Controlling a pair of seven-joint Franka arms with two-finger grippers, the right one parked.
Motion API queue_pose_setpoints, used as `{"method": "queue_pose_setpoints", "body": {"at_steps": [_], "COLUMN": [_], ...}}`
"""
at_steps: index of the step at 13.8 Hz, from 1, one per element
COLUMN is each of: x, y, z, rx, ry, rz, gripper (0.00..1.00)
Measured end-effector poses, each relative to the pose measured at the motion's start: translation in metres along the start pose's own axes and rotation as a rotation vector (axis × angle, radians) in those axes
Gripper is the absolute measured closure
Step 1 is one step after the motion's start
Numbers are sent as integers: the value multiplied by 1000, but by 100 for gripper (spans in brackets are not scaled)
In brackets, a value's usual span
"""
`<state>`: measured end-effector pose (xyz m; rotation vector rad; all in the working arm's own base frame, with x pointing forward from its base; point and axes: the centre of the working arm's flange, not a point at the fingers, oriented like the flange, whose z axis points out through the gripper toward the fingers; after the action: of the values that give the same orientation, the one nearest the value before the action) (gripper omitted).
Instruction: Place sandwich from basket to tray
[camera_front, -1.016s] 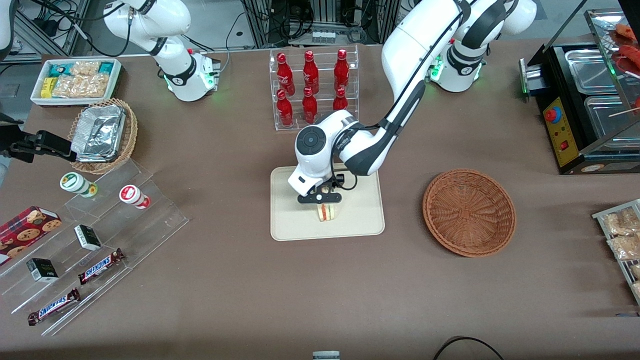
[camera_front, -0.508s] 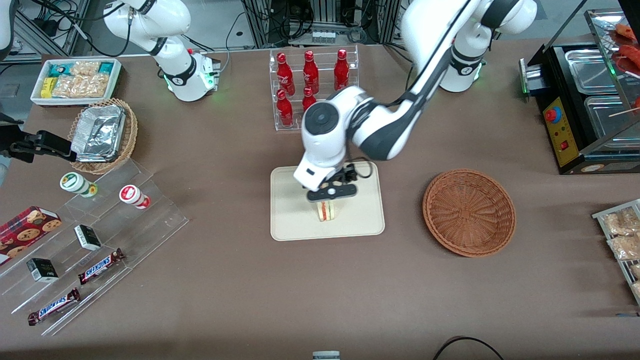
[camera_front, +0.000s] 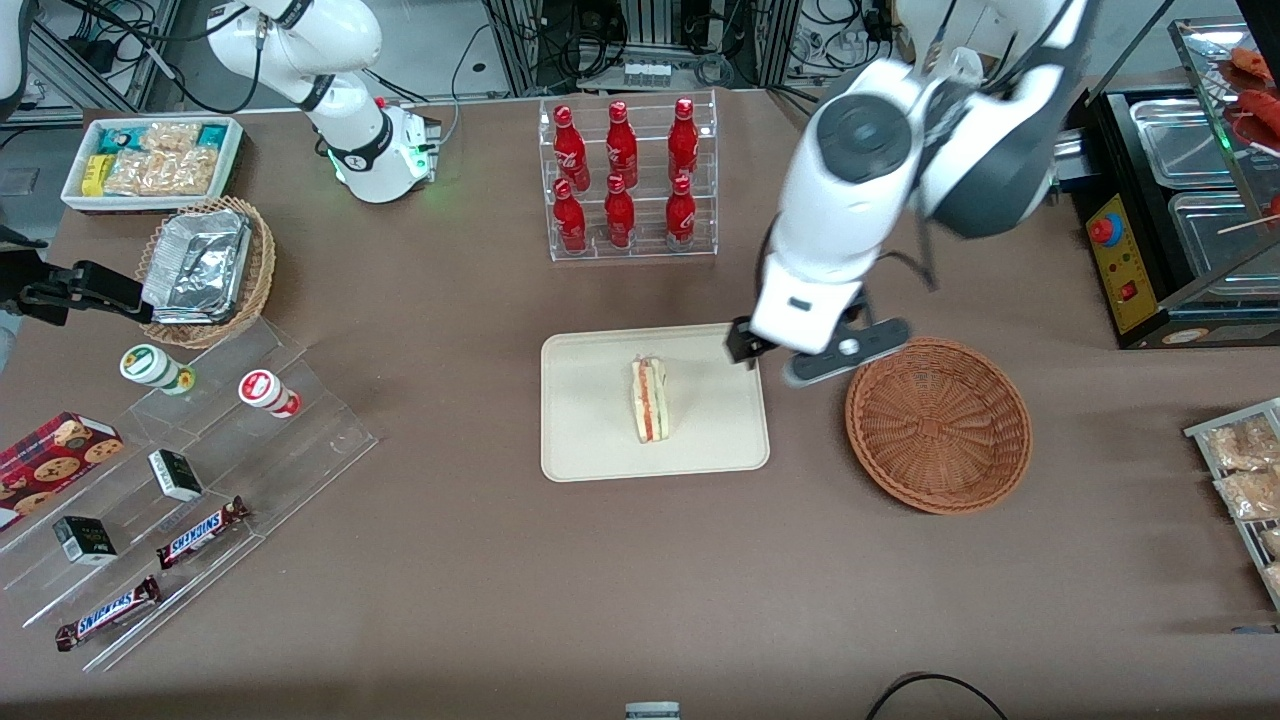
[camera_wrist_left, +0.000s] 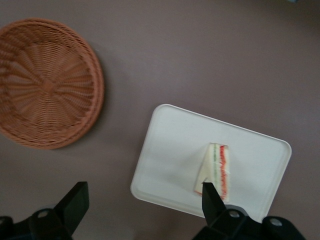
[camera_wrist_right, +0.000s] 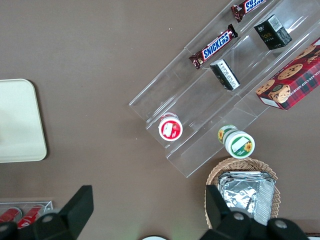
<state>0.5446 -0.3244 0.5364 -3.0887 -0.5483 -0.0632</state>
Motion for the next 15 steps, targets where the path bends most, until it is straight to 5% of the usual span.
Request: {"method": "queue_pose_setpoints", "body": {"at_steps": [4,12,15], "x": [24,84,97], "y": [-76,-227,-260], "z": [-38,-77,-83], "rx": [24,12,5], "ry": [-36,-115,-114], "rz": [68,227,249], "gripper": [0,0,0]}}
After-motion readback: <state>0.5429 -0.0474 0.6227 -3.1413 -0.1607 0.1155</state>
